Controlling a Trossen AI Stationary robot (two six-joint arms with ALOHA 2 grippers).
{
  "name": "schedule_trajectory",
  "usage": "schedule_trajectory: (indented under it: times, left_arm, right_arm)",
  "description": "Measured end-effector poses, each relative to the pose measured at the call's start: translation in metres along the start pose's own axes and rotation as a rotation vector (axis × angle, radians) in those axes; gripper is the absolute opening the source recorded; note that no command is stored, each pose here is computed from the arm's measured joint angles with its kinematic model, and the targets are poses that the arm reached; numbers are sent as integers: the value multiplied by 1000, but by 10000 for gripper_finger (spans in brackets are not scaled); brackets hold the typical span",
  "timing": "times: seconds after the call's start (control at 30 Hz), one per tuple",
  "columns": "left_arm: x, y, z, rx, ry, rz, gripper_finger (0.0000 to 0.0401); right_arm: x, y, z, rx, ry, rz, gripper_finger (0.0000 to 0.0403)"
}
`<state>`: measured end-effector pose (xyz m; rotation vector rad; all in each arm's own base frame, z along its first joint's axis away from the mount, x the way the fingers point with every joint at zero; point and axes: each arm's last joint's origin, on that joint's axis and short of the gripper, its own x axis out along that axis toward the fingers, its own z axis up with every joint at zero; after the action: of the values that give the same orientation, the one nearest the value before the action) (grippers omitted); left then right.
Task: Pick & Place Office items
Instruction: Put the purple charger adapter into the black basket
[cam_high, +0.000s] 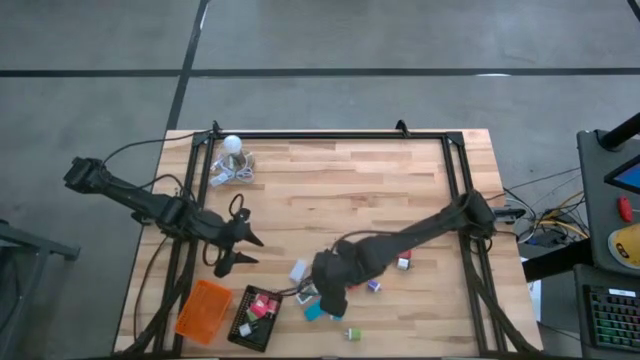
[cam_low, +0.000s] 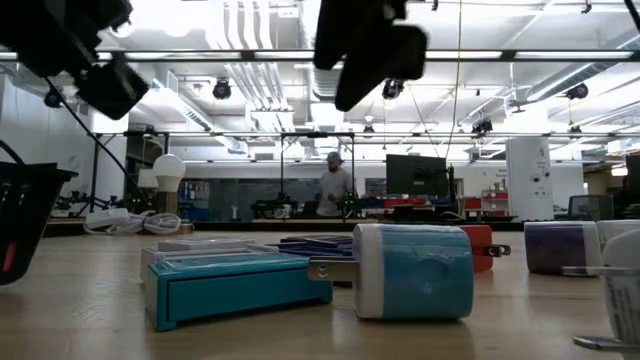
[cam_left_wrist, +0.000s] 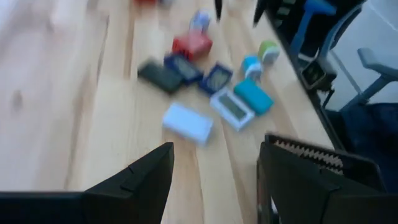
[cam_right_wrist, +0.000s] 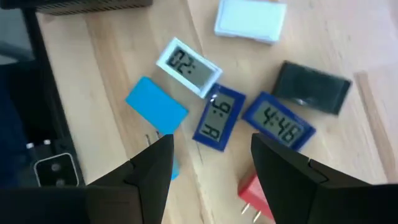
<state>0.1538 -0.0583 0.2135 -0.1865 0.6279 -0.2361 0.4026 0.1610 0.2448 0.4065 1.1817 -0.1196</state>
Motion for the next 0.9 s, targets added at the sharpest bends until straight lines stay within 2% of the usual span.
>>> schedule_trajectory:
  times: [0.23, 0.43, 0.6, 0.77, 0.9]
  left_arm:
    - [-3, -8, 25, 258, -273, -44, 243]
    - [-4, -8, 27, 310, -300, -39, 243]
    - [-3, -8, 27, 303, -300, -40, 243]
    - [-3, -8, 27, 304, -299, -40, 243]
    - [-3, -8, 27, 307, -299, -39, 243]
  right_arm:
    - [-2, 27, -24, 51, -17, 13, 210]
    - [0, 41, -43, 139, -1, -4, 210]
    - [-2, 37, -62, 231, -3, -188, 210]
    - [-8, 22, -77, 325, 77, -386, 210]
    - [-6, 16, -82, 316, 107, -446, 210]
